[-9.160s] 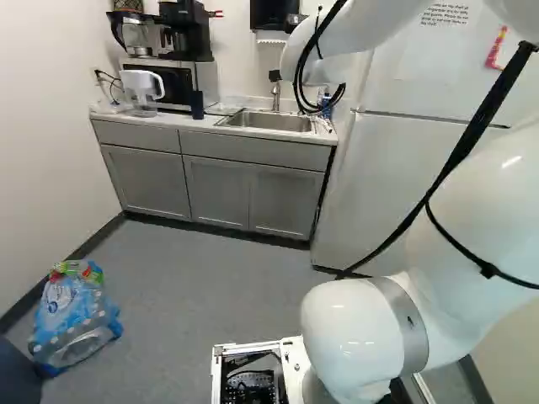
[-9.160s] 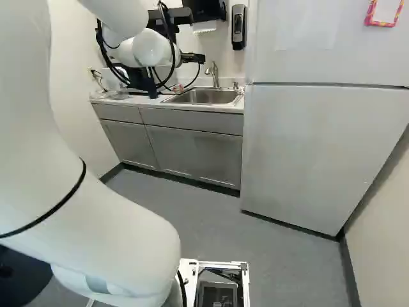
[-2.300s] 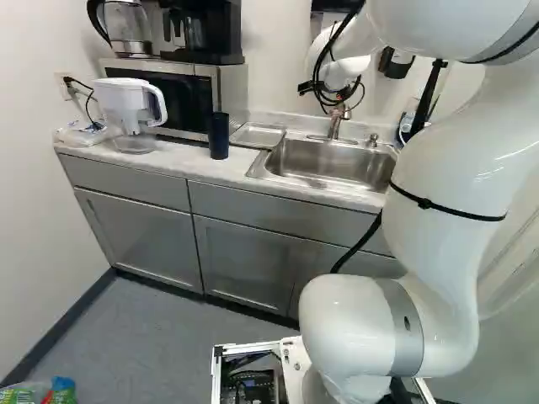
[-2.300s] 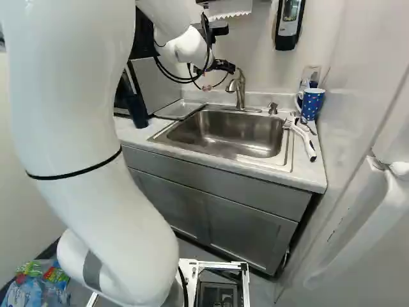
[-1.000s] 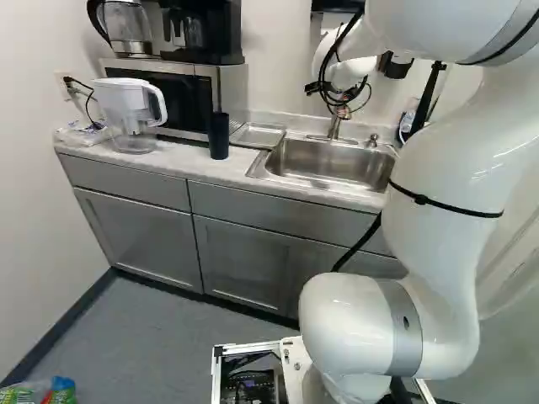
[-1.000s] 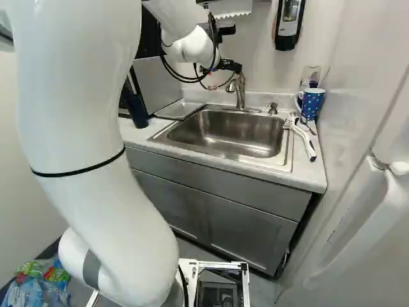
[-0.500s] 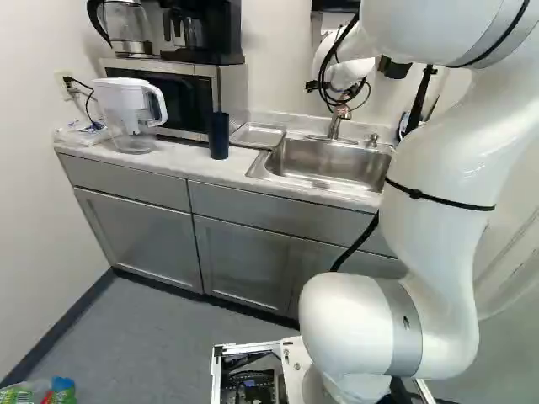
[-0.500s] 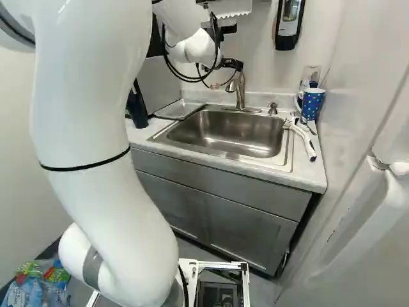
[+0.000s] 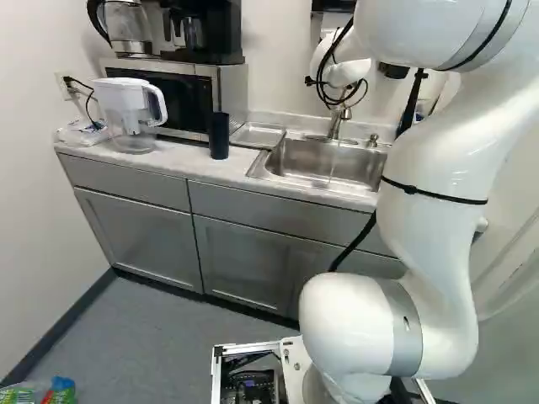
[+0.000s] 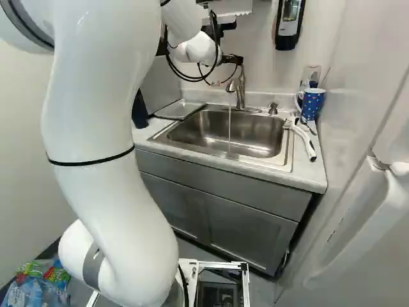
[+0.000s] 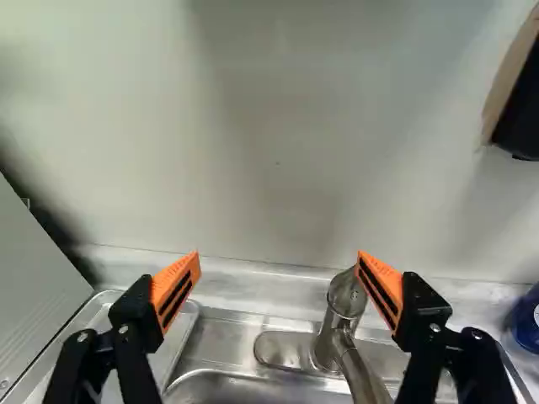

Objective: Rinse the cup and place it in the tray

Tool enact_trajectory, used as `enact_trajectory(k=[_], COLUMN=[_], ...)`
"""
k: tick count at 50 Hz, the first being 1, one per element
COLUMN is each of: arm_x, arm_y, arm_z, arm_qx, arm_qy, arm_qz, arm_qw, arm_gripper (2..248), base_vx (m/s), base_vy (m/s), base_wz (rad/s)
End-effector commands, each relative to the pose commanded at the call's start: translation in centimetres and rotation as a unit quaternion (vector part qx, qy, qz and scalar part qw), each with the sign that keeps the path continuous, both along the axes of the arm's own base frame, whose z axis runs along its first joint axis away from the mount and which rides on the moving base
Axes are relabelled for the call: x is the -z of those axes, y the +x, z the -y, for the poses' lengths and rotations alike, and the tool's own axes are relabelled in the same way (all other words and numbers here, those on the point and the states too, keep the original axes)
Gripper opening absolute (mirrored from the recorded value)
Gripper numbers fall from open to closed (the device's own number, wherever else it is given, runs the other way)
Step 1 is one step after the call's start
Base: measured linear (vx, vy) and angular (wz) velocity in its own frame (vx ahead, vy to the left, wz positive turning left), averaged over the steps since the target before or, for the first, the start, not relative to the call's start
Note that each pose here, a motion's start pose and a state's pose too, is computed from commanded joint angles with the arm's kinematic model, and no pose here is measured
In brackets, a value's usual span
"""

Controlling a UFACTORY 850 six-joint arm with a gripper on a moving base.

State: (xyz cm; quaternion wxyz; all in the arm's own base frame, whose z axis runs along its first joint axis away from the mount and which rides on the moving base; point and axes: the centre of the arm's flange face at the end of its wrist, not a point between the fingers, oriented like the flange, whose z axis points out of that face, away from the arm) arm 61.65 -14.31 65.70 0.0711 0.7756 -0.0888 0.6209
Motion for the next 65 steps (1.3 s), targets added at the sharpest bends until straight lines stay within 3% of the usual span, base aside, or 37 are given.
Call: enact_trajectory(k=[20, 65], arm_x=[0.0, -0.2], arm_y=[-0.3, -6.2], arm_z=[-0.3, -6.9], arm_qx=[-0.002, -0.048], arm_qy=[0.0, 0.003], arm_qz=[-0.001, -0.016], arm_qw=[1.0, 0.9987], arm_gripper=[247, 247], base_vx=[0.0, 0.0], base_vy=[0.0, 0.0], base_wz=[0.0, 0.0])
